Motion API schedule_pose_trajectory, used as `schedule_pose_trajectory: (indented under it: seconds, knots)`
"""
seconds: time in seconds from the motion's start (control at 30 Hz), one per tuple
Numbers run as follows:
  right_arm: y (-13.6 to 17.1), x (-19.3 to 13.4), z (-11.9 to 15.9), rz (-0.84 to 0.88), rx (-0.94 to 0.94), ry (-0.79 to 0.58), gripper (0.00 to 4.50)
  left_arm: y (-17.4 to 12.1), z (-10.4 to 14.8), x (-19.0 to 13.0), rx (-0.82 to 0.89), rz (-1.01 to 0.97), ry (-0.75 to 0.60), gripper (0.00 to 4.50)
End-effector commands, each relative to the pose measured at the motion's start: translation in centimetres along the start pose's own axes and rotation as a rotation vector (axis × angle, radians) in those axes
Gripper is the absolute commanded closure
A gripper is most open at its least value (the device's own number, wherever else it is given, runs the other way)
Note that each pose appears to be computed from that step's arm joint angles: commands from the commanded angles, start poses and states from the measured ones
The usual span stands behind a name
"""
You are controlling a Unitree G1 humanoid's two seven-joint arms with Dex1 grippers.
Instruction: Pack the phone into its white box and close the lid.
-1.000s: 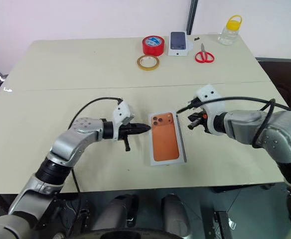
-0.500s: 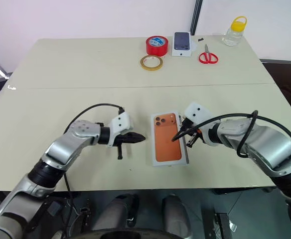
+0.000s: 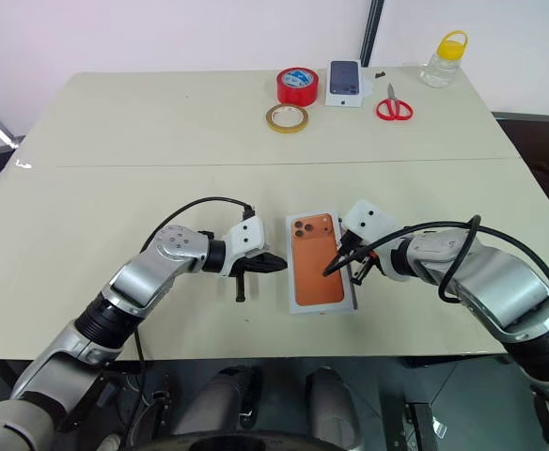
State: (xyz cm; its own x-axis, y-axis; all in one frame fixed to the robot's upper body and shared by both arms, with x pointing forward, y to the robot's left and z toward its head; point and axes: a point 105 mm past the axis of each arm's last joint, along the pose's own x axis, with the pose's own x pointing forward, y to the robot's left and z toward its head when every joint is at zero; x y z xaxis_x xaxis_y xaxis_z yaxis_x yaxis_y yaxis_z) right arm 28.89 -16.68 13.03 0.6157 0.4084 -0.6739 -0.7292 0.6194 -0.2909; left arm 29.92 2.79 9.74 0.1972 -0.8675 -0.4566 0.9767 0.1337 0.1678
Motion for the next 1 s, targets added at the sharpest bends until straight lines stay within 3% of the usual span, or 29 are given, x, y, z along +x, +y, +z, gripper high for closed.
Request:
schedule_pose_trajectory:
  seconds: [0.03, 0.47, 1.0]
  knots:
    - [0.1, -0.6, 1.3, -0.007, -0.034, -0.055, 4.46, 0.0, 0.8, -0.2, 0.031, 0.005, -0.022, 4.50]
    - [0.2, -0.7, 1.2, 0.005, -0.048, -0.050, 4.46, 0.1, 3.5, 0.7, 0.006, 0.031, -0.138, 4.50]
    - [0.1, -0.5, 0.2, -0.006, -0.025, -0.024, 4.46, 0.1, 3.5, 0.9, -0.002, 0.029, -0.139, 4.50]
